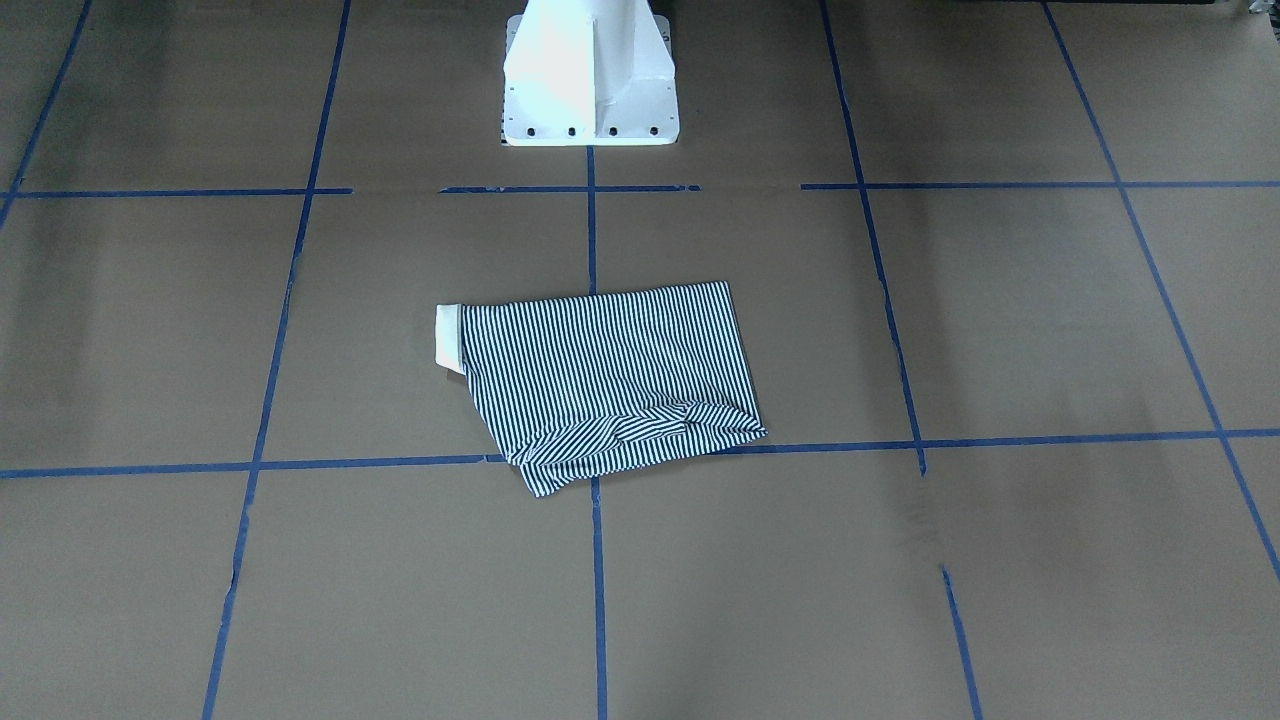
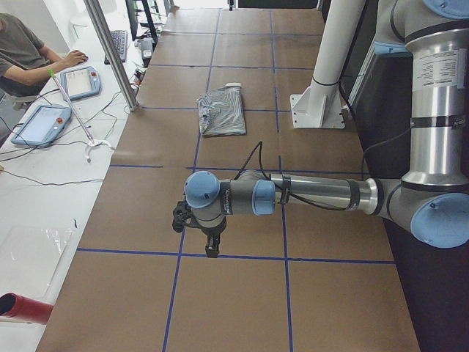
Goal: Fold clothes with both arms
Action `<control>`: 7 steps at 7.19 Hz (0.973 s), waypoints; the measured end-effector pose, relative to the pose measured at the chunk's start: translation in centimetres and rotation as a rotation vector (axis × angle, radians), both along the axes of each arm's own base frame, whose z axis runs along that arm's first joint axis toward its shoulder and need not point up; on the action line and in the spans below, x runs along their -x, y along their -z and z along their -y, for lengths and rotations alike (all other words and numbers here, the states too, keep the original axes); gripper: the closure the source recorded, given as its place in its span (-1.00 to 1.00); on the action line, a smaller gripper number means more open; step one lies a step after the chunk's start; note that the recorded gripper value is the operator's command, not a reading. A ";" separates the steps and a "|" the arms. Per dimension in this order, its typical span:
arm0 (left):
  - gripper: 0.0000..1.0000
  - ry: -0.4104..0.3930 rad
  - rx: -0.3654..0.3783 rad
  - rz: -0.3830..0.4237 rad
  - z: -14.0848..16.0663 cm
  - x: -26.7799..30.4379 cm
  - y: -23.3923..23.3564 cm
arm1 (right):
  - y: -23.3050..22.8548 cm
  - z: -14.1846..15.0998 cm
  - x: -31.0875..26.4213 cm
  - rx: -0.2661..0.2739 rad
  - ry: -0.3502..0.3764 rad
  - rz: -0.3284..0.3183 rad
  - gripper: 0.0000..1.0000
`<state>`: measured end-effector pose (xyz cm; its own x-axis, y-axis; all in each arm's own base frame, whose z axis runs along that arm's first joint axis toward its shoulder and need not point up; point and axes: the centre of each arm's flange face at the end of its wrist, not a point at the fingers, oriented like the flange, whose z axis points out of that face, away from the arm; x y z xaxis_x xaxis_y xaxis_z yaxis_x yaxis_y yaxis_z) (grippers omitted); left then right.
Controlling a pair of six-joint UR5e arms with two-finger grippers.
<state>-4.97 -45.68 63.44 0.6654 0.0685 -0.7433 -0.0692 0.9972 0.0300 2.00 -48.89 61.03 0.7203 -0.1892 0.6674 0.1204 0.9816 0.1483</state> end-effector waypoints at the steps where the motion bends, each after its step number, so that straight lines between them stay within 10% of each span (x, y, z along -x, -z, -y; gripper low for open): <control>1: -1.00 0.000 0.001 0.000 0.0 0.0 0.0 | 0.0 0.0 0.0 0.000 0.000 0.001 -1.00; 7: -1.00 0.005 -0.015 0.012 0.1 0.3 -0.1 | 0.0 0.0 0.0 -0.001 0.000 0.000 -1.00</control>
<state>-5.29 -45.79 63.55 0.6746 0.0759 -0.7343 -0.0642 0.9970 0.0441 2.00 -48.89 61.02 0.7206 -0.1900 0.6669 0.1204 0.9814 0.1495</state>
